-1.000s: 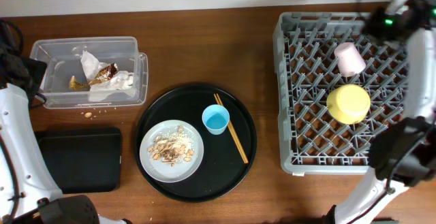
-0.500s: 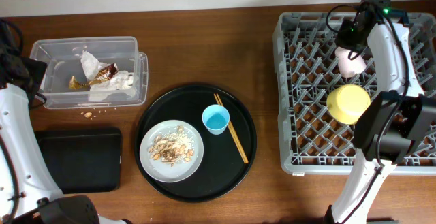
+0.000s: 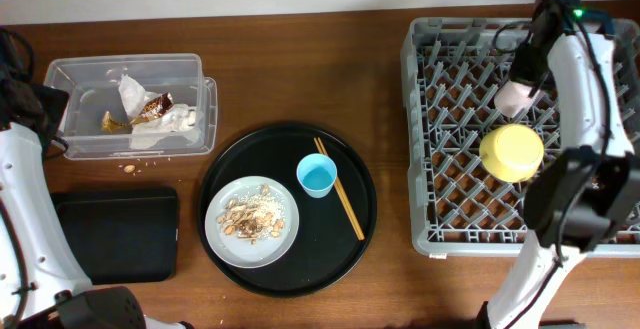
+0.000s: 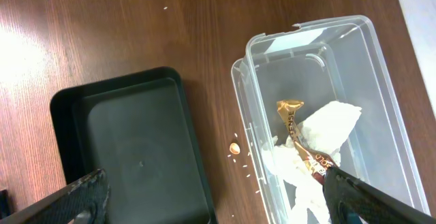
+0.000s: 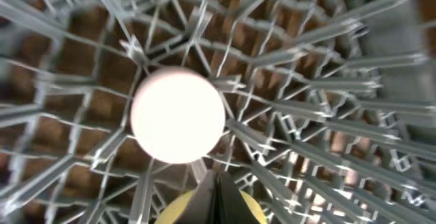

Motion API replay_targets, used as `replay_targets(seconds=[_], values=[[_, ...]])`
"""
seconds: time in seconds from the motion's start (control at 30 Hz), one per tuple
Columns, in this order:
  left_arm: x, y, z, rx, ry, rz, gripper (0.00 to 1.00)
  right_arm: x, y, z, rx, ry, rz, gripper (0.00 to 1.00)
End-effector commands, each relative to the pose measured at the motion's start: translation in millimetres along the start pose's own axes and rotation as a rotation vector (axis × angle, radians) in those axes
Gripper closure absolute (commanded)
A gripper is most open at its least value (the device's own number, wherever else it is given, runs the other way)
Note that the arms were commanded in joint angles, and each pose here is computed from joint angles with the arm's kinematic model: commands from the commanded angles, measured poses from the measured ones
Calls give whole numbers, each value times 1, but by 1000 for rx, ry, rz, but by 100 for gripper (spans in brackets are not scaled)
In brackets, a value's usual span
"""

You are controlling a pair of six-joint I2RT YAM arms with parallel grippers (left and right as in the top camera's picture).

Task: Sort waste into correct bins and load items into the dishwasher rack
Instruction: 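Move the right gripper back to the tray toward the blue cup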

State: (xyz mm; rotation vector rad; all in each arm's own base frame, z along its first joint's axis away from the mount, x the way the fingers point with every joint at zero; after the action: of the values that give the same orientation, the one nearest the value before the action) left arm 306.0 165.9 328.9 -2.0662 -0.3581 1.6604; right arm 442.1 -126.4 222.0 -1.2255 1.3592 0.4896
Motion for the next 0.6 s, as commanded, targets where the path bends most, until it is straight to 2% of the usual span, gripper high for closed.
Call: replay_targets(seconds=[0.0,0.1,0.2,0.3,0.33,0.37,0.43,0.53,0.57], values=[[2,-1,0,-7,-8,-4,1,-59,-1,-8,46,-131,-99,96],[2,-1,0,-7,-8,-4,1,-113,11,12,8,-452,-127,96],[2,-1,0,-7,-8,-4,1,-176,43,35,-111,-612,-161,94],[2,-1,0,-7,-8,-4,1,-207,87,78,-302,-676,-90,61],[2,-1,0,-7,-8,-4,1,-212,110,105,-397,-695,-36,55],[2,-1,0,-7,-8,-4,1,-216,125,125,-465,-712,-13,53],[2,-1,0,-7,-8,-4,1,-222,159,172,-614,-748,22,29],[2,-1,0,-7,-8,-4,1,-222,210,232,-802,-768,84,23],[2,-1,0,-7,-8,-4,1,-218,226,252,-855,-769,104,12]])
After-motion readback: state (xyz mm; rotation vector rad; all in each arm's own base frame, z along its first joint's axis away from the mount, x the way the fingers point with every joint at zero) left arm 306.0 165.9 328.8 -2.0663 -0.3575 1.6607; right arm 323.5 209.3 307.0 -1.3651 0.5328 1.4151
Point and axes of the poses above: each gripper's point midway between its finger pads, its own x axis out along the fingers, its own z axis along the line the jaws close on, y = z × x, the point moved 7 cm from there along -x, back along the fingers, and after that the axes turned 3 degrees about -x, right-handed, at the moved point
